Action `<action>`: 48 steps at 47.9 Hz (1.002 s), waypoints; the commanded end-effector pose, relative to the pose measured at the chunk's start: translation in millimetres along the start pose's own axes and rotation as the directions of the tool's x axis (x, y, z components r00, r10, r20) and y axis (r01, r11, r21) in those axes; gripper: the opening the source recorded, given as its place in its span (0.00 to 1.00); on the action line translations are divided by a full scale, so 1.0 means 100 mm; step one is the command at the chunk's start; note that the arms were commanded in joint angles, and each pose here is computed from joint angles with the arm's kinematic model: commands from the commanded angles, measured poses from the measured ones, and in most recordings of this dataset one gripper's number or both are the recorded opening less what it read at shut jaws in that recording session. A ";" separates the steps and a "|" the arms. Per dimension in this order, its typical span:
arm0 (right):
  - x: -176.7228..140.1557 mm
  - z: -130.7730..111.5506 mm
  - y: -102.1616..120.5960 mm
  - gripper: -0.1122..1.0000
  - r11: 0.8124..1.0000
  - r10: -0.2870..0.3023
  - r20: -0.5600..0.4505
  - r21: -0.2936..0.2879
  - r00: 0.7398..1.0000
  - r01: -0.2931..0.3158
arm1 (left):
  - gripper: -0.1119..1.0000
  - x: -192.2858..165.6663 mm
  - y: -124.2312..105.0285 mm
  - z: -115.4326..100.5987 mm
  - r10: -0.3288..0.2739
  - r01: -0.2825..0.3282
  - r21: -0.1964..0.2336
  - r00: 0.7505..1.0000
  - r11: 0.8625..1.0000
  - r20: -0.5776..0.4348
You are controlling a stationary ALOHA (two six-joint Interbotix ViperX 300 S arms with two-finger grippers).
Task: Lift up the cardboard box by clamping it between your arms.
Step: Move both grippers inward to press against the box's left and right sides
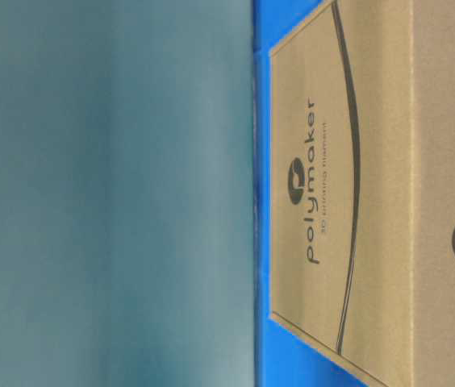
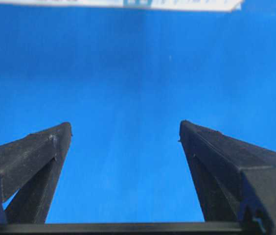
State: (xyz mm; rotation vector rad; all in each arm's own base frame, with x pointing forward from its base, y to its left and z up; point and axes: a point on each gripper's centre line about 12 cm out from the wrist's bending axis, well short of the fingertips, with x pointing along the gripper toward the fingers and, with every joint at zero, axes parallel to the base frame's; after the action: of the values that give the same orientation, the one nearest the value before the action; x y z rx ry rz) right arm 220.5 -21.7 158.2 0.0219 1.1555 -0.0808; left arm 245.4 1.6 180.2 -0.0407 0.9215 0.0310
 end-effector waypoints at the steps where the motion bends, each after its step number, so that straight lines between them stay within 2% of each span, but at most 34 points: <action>1: 0.07 0.06 -0.01 1.00 1.000 -0.001 0.028 0.005 1.000 0.000 | 0.87 0.06 0.00 0.10 0.001 -0.001 0.004 1.000 1.000 0.026; 22: 0.52 0.32 0.00 1.00 1.000 0.004 0.025 -0.005 1.000 -0.004 | 0.87 0.61 0.05 0.30 0.014 -0.014 -0.008 0.998 1.000 -0.064; 38: 0.69 0.58 0.00 1.00 1.000 0.005 0.080 0.001 0.997 -0.005 | 0.87 0.73 0.12 0.40 0.026 -0.027 -0.021 0.998 0.999 -0.050; 48: 0.82 0.68 0.02 1.00 1.000 0.010 0.068 -0.009 0.998 -0.009 | 0.87 0.82 0.12 0.43 0.027 -0.028 -0.020 0.998 0.999 -0.062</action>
State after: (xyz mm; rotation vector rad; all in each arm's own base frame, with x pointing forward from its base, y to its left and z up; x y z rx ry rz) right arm 304.7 -28.6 104.0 0.0225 1.1201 -0.0735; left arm 320.5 15.9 136.8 -0.0512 1.0038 0.0655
